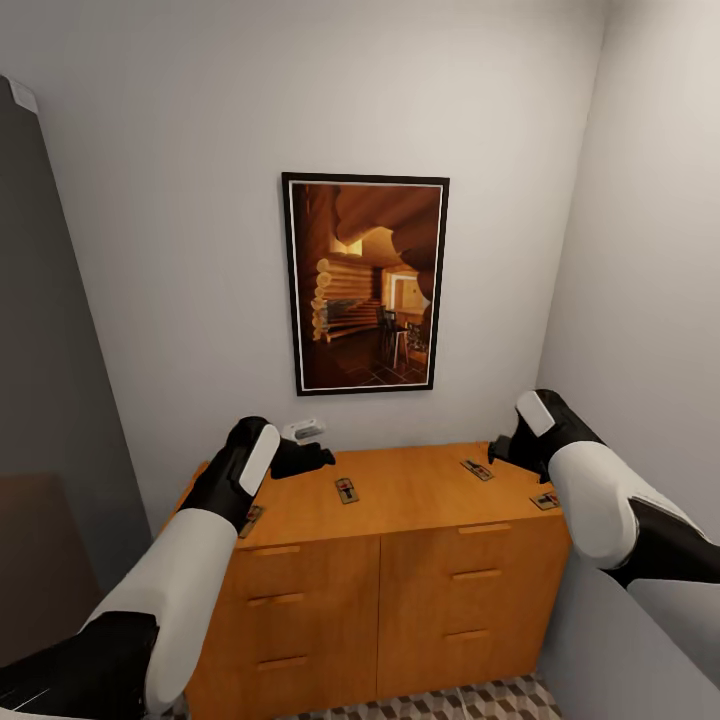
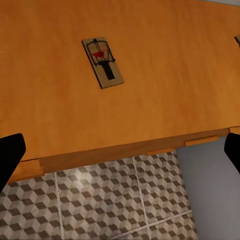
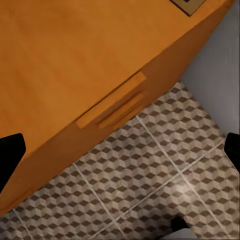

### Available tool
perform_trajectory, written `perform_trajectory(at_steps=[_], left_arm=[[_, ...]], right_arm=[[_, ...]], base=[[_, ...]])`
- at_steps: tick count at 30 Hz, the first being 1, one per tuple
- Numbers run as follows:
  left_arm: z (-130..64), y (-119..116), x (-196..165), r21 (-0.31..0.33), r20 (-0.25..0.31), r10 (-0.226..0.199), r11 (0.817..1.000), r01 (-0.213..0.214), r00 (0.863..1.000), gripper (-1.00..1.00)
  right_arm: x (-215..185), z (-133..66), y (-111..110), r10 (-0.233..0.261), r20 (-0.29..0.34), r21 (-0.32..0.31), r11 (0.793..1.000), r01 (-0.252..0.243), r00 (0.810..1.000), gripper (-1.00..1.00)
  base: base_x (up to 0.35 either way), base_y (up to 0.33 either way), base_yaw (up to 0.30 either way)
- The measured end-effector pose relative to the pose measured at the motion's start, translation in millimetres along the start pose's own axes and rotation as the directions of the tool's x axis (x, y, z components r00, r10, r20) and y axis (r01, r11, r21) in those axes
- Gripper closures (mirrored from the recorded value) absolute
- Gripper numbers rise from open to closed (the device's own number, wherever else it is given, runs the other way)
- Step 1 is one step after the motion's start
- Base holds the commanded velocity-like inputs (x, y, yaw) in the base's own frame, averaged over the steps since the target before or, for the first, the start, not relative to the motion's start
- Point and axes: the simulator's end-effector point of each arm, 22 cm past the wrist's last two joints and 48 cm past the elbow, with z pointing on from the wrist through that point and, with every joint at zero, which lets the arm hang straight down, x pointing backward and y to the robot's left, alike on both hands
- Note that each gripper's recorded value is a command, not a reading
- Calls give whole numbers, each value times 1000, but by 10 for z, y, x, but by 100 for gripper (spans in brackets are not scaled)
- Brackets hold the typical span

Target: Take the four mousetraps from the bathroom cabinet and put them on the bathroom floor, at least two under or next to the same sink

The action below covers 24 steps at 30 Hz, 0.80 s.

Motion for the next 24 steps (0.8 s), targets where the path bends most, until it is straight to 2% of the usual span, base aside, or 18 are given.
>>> perform_trajectory(at_steps=[4, 11, 17, 19, 20, 24], left_arm=[[13, 16, 18, -6, -5, 0, 1000, 0, 1000, -100], [18, 31, 25, -13, -7, 1, 1000, -1, 1000, -100], [18, 71, 28, -32, -7, 1, 999, -1, 1000, -100], [17, 100, 27, -46, -7, 1, 999, -1, 1000, -100], [15, 125, 27, -59, -7, 1, 998, -1, 1000, -100], [12, 157, 28, -76, -7, 0, 997, 0, 1000, -100]], right_arm=[[-23, -2, -187, 42, 13, 80, 996, -43, 999, -100], [12, 3, -225, 97, 5, 96, 991, -97, 995, -100], [91, 7, -328, 137, -15, 147, 980, -134, 990, -100], [111, 5, -357, 165, -17, 162, 974, -160, 986, -100], [134, 6, -368, 200, -19, 170, 966, -194, 980, -100], [215, 19, -367, 278, -34, 182, 946, -267, 960, -100]], base=[[0, 0, 0], [0, 0, 0], [0, 0, 0], [0, 0, 0], [0, 0, 0], [0, 0, 0]])
